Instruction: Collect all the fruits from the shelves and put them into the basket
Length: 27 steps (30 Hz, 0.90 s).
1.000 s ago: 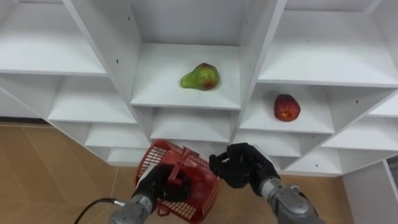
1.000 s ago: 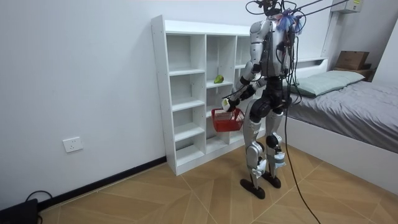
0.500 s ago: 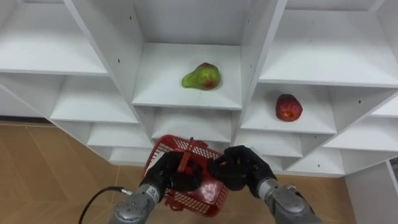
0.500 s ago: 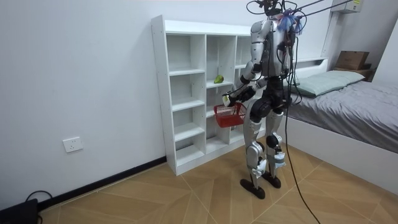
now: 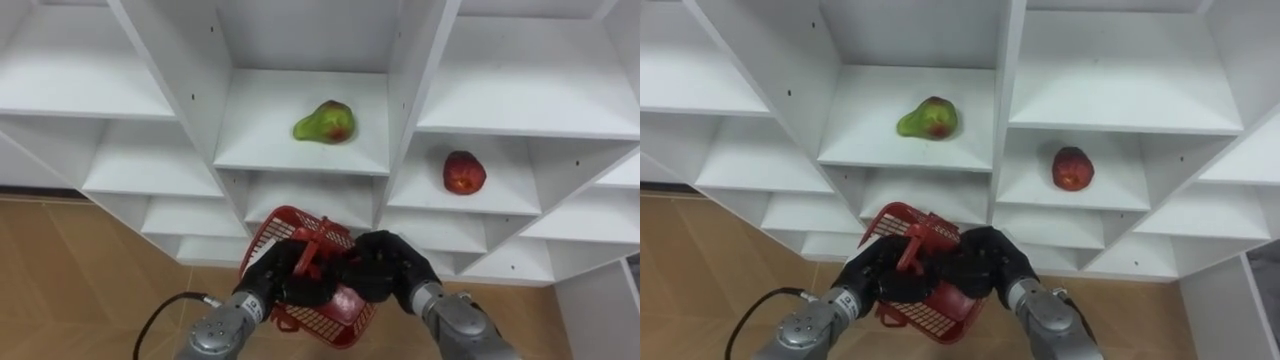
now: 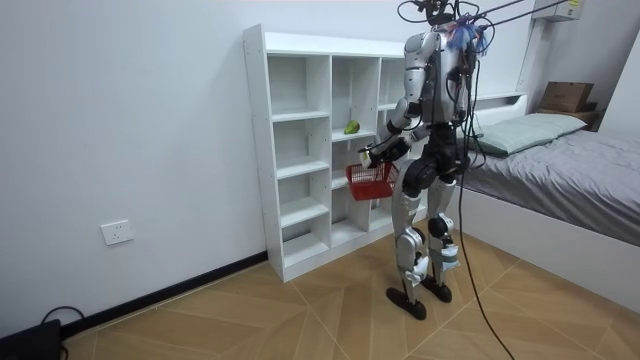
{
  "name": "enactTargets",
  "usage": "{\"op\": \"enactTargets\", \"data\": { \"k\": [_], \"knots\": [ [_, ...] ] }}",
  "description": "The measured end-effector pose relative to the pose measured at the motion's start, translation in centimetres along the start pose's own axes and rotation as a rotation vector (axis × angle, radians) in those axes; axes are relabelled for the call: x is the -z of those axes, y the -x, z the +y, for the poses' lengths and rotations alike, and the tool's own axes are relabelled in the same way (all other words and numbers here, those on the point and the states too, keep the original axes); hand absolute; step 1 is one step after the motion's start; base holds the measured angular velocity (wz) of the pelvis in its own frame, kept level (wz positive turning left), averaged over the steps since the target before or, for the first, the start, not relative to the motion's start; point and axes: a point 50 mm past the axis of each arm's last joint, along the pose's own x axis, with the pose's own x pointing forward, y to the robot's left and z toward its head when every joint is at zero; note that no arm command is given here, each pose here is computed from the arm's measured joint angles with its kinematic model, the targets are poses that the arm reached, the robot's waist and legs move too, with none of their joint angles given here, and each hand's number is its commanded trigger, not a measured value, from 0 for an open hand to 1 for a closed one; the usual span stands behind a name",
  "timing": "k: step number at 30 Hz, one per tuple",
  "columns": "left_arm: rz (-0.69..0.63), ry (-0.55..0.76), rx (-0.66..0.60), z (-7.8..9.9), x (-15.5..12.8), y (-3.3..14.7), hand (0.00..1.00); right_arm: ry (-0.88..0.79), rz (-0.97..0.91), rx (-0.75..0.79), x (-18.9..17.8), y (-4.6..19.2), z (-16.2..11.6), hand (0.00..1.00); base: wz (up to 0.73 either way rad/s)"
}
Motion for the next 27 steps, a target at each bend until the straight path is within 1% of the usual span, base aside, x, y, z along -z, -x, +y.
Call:
{"op": "enactTargets", "data": {
  "k": [7, 11, 15, 17, 27],
  "knots": [
    [0.012, 0.003, 0.002, -0.1, 0.2, 0.0, 1.0, -0.074, 0.025, 0.004, 0.7, 0.0, 0.2, 1.0, 0.0],
    [0.016, 0.008, 0.007, -0.2, 0.2, 0.0, 1.0, -0.145, 0.039, 0.018, 1.1, 0.0, 0.1, 1.0, 0.0],
    [0.022, 0.01, 0.017, -0.5, 0.3, 0.0, 1.0, -0.164, 0.047, 0.025, 1.2, 0.0, 0.0, 1.0, 0.0],
    [0.022, 0.031, 0.018, -0.5, 0.3, -0.1, 1.0, -0.19, 0.048, 0.033, 1.3, 0.0, 0.0, 1.0, 0.0],
    [0.041, 0.048, 0.042, -1.3, 0.4, -0.2, 1.0, -0.199, 0.073, 0.079, 1.9, 0.1, -0.4, 1.0, 0.0]
  ]
}}
